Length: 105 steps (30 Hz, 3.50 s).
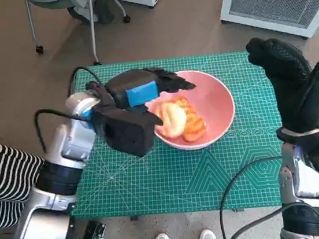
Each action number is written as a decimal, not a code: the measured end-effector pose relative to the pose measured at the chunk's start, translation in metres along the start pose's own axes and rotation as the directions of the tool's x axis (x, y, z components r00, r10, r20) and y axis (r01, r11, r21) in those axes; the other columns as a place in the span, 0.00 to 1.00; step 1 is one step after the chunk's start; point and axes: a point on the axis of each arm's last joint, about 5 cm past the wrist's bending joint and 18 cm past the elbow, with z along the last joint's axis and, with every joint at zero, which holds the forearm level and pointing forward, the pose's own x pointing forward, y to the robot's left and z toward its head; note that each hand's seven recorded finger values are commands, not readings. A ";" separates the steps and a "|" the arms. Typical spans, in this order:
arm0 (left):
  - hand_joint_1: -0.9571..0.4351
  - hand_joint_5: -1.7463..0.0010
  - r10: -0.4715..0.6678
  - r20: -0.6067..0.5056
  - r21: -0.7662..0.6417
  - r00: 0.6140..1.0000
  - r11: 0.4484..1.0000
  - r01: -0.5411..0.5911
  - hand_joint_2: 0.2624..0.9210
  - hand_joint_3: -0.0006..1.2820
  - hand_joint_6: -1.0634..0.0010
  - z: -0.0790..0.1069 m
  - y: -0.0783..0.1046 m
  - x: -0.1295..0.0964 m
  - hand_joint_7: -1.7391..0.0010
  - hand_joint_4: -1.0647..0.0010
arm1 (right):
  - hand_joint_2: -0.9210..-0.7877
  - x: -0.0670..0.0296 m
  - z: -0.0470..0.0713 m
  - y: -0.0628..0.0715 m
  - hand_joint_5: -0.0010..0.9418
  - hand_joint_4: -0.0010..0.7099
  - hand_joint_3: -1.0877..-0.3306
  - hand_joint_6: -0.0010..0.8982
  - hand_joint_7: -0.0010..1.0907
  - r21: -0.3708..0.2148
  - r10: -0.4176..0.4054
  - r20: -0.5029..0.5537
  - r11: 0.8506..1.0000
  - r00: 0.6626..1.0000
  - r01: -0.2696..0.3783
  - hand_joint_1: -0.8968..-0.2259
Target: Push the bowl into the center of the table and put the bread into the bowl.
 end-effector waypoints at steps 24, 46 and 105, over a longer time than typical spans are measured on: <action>0.07 0.98 0.630 0.180 -0.696 0.755 0.624 -0.355 1.00 0.48 0.79 -0.022 -0.031 -0.004 0.97 0.90 | 0.00 0.0175 0.016 -0.002 0.00 0.25 0.47 0.09 0.35 -0.028 0.008 0.046 1.000 0.999 -0.007 0.27; 0.13 0.95 0.721 0.095 -0.809 0.686 0.457 -0.369 1.00 0.45 1.00 -0.012 -0.074 0.006 0.75 0.93 | 0.00 0.0223 0.001 0.002 0.00 0.23 0.51 0.11 0.36 -0.057 0.015 0.062 0.998 0.998 -0.012 0.23; 0.16 0.98 0.770 0.053 -0.848 0.636 0.371 -0.379 1.00 0.44 1.00 -0.025 -0.090 -0.012 0.86 0.98 | 0.00 0.0242 -0.004 0.007 0.01 0.26 0.56 0.13 0.34 -0.084 0.044 0.061 0.996 0.997 -0.039 0.24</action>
